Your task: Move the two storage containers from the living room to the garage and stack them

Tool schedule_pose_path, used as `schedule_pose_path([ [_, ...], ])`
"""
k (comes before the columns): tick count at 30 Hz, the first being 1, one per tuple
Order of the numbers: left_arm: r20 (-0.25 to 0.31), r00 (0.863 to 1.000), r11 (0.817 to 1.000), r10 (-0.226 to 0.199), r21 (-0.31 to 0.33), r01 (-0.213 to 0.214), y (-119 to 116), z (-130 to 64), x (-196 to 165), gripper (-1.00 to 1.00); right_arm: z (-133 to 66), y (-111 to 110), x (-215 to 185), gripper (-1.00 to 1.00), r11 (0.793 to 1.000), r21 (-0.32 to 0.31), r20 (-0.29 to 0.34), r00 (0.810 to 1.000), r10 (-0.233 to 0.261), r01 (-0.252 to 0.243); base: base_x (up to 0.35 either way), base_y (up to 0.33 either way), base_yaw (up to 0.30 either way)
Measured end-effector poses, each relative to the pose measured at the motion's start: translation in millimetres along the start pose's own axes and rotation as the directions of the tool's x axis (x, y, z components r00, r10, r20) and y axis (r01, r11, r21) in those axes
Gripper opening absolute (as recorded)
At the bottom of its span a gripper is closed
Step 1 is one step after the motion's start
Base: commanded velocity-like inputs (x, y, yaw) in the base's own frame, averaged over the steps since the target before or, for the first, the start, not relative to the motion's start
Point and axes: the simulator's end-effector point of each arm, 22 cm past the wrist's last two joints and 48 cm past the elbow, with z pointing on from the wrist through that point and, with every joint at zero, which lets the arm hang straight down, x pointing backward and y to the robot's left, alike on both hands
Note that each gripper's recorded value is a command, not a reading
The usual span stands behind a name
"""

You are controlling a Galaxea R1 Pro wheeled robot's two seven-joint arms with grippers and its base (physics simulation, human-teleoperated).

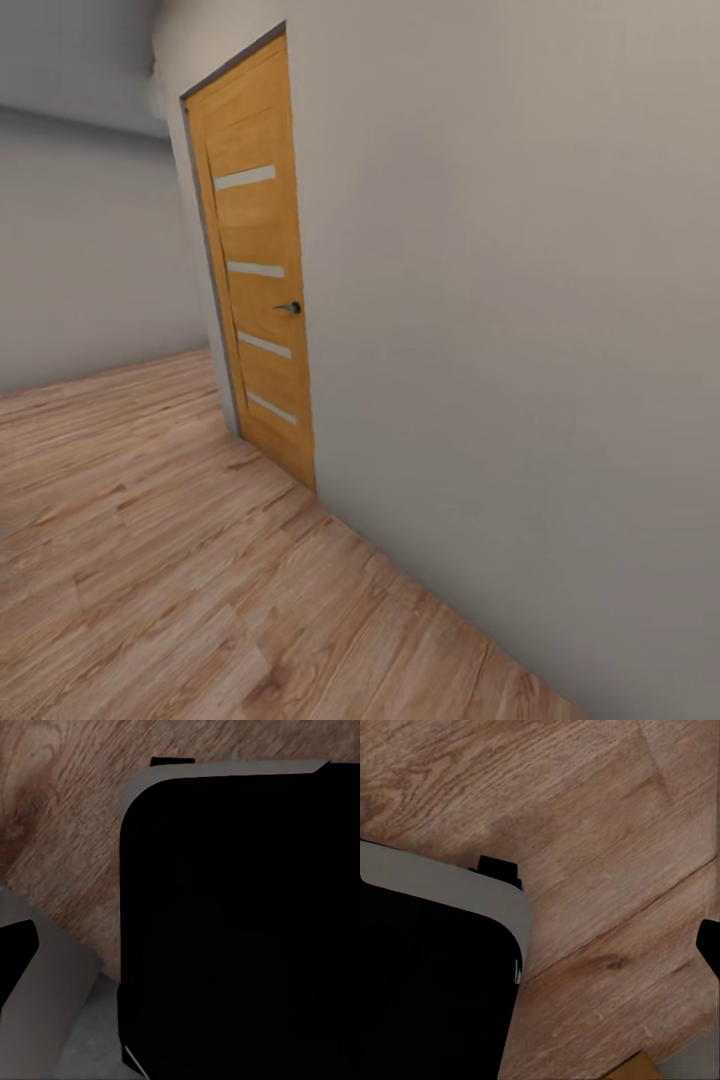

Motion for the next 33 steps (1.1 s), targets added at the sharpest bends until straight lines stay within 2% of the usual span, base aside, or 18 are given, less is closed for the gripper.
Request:
schedule_pose_path([
  [33, -0.001, 1.000, 1.000, -0.001, 0.000, 0.001, 0.9, 0.0, 0.3, 1.00, -0.1, 1.2, -0.3, 1.00, 1.000, -0.001, 0.000, 1.000, 0.002, -0.002, 0.321, 0.000, 0.270],
])
